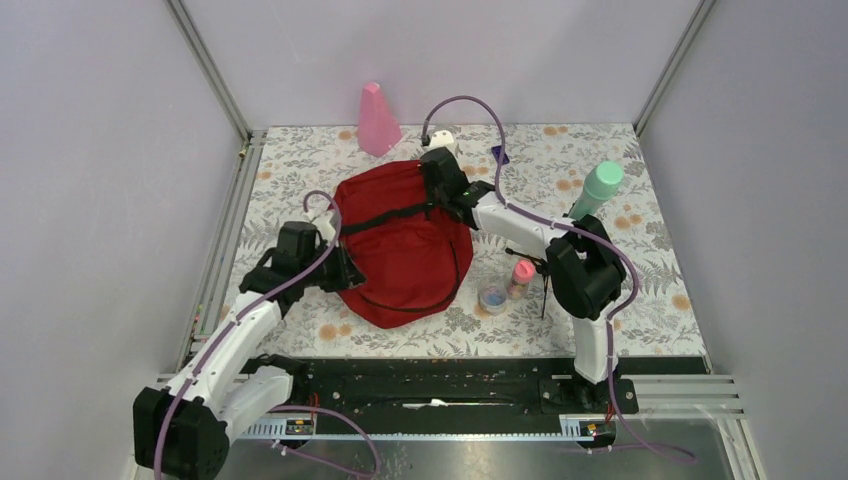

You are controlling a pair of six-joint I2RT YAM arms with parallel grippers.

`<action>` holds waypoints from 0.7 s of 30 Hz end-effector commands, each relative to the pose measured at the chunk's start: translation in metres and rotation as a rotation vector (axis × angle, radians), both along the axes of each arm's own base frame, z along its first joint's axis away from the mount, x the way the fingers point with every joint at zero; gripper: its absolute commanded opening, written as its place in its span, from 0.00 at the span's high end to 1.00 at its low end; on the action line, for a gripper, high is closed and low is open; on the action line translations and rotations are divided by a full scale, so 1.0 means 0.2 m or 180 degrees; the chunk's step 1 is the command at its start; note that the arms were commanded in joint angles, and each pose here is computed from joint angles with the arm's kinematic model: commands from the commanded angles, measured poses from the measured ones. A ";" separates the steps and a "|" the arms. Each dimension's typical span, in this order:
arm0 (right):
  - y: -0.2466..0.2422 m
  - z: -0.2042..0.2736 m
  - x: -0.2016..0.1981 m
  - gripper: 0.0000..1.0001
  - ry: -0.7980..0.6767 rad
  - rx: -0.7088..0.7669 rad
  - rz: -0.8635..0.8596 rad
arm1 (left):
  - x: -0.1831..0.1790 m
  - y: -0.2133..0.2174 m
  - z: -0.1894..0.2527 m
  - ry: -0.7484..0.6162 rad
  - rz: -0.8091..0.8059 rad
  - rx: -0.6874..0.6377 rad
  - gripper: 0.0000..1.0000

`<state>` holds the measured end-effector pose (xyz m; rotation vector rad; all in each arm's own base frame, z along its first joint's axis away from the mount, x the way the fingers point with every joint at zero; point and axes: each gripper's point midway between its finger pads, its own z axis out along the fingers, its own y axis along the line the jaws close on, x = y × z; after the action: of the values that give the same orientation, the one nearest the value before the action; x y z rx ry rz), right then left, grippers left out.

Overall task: Pack the student bag
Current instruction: Adjust the student bag at the center of the board.

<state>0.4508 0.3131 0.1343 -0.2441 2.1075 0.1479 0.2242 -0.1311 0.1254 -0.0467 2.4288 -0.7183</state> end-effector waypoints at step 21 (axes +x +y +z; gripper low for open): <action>0.12 0.51 -0.35 0.08 -0.0082 0.0656 0.0841 | 0.11 0.12 0.28 -0.0258 0.0373 0.0150 0.02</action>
<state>0.4121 0.3279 0.2162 -0.3658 2.0178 0.4068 0.2407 -0.1313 0.1729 -0.0909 2.3695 -0.6736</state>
